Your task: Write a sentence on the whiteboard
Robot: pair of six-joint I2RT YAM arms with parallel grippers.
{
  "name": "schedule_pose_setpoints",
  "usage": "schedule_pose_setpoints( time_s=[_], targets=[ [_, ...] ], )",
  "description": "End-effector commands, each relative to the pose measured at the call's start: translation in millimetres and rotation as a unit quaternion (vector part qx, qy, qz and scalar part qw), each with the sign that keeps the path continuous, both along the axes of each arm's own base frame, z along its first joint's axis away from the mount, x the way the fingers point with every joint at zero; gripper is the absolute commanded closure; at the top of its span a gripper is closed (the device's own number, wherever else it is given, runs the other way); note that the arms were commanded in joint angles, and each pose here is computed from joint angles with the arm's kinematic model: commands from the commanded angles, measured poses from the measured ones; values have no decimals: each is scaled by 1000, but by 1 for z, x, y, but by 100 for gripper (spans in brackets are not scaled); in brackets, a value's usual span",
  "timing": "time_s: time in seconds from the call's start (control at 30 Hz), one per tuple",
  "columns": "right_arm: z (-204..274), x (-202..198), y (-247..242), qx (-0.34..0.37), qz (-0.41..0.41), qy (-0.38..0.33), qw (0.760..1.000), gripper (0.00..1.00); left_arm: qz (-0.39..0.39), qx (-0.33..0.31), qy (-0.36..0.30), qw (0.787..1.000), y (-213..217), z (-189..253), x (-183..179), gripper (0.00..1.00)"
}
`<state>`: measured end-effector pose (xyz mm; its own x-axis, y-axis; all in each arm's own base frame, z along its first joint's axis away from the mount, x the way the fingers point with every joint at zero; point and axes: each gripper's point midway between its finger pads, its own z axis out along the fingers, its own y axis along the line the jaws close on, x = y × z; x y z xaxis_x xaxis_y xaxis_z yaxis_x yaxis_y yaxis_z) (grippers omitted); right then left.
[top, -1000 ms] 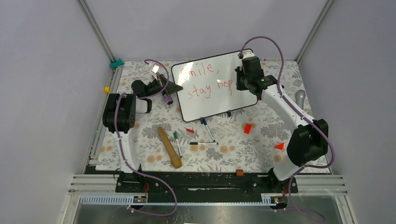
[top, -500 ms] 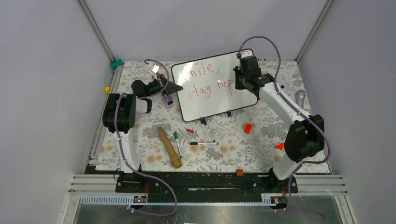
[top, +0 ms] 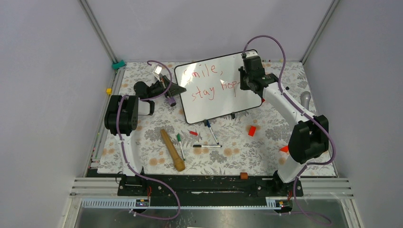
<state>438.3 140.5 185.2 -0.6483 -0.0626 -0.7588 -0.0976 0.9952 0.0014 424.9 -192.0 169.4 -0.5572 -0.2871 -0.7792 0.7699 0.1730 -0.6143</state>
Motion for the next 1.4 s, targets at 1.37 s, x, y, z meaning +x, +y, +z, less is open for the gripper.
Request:
schedule_pose_setpoints(
  time_s=[1.37],
  targets=[
    [-7,-6,7,13,23,21,999,100,-78,31,-64,994,-15,-2,-28,100]
  ],
)
